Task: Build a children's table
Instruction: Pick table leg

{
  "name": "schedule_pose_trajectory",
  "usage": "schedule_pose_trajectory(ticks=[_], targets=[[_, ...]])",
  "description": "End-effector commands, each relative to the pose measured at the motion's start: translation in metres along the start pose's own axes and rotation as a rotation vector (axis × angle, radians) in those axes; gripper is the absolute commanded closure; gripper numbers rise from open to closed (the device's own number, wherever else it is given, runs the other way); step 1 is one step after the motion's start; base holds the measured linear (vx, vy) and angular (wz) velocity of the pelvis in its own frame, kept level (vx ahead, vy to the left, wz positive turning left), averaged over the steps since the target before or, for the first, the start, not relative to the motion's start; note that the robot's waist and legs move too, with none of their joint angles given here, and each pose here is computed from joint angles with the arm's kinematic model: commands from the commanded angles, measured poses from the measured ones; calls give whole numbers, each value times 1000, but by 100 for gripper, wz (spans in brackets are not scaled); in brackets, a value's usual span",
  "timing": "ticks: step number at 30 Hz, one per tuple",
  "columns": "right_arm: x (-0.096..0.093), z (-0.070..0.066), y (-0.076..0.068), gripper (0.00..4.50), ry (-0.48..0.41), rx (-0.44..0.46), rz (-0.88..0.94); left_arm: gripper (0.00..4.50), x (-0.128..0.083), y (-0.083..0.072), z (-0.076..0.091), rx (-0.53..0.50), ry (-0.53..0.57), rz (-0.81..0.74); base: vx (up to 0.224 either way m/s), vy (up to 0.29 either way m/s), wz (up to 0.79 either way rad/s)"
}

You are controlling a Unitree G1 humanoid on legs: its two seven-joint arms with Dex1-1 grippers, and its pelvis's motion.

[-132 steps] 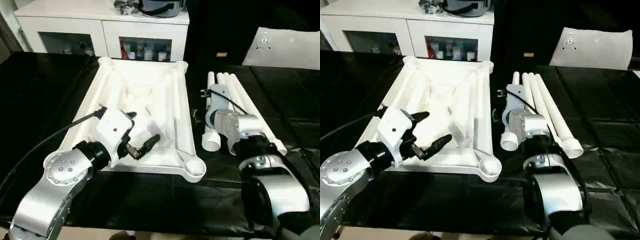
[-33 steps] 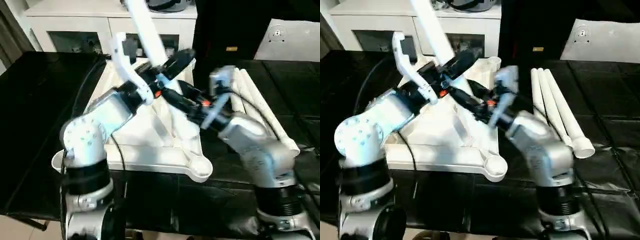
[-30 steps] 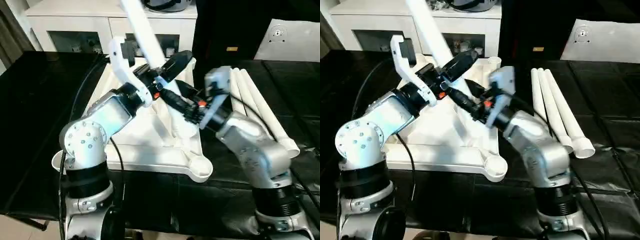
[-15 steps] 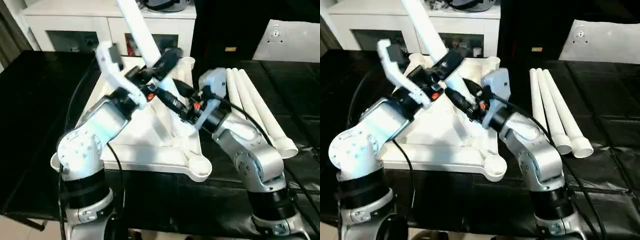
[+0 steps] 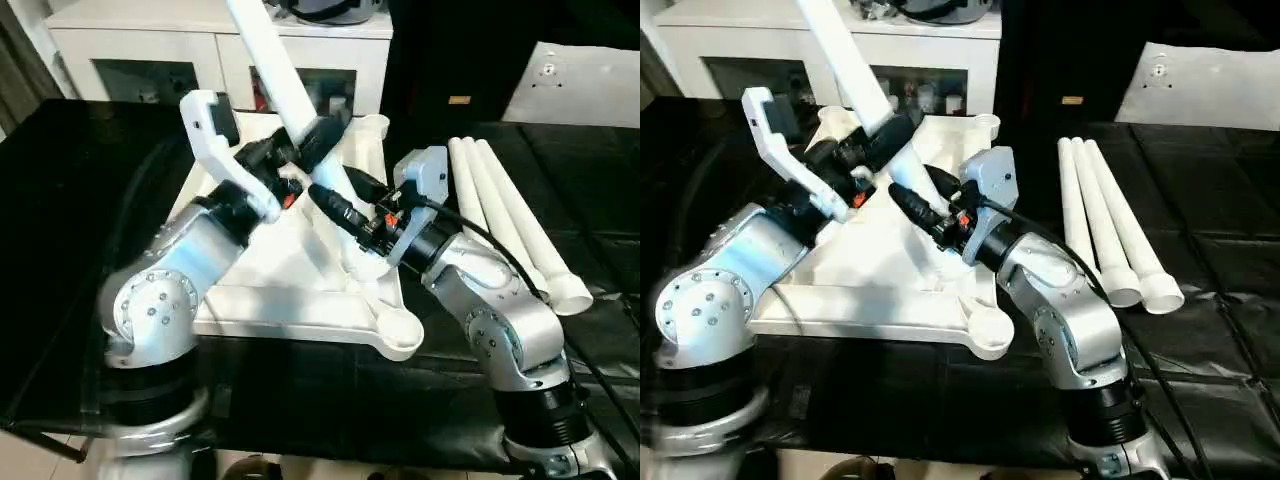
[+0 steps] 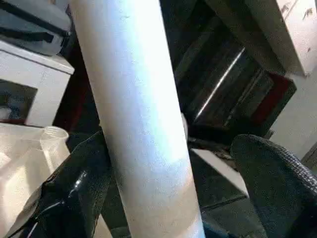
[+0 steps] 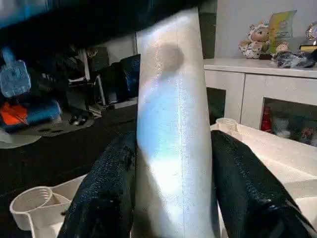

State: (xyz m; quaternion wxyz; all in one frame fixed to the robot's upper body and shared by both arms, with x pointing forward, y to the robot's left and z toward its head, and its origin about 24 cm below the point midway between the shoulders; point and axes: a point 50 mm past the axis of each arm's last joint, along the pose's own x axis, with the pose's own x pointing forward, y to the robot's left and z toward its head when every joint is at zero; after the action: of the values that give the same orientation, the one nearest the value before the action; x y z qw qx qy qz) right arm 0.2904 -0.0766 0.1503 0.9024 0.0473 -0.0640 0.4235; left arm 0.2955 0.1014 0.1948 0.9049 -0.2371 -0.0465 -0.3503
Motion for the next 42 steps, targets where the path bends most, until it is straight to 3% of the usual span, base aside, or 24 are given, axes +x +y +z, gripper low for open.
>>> schedule_pose_trajectory(ticks=[1,3,14,20,31,36,42], targets=[[0,3,5,268,-22,-17,30,37,3,-10,1,44,-14,-73,0,0,0],[-1,1,7,268,-32,-29,51,37,3,-10,0,79,-11,-100,0,0,0],[-5,-8,9,268,-32,-86,70,141,1,-6,-4,245,10,-167,0,0,0],[-7,-11,8,268,-37,-98,68,199,-1,-5,-6,258,24,-185,0,0,0],[-7,-15,7,268,-53,-118,70,259,-1,-8,-11,236,29,-221,0,0,0],[-7,-15,6,268,-56,-138,79,265,2,-11,-10,36,-15,-213,0,0,0],[-6,-14,5,268,-57,-153,76,267,5,-8,-10,55,5,-181,0,0,0]])
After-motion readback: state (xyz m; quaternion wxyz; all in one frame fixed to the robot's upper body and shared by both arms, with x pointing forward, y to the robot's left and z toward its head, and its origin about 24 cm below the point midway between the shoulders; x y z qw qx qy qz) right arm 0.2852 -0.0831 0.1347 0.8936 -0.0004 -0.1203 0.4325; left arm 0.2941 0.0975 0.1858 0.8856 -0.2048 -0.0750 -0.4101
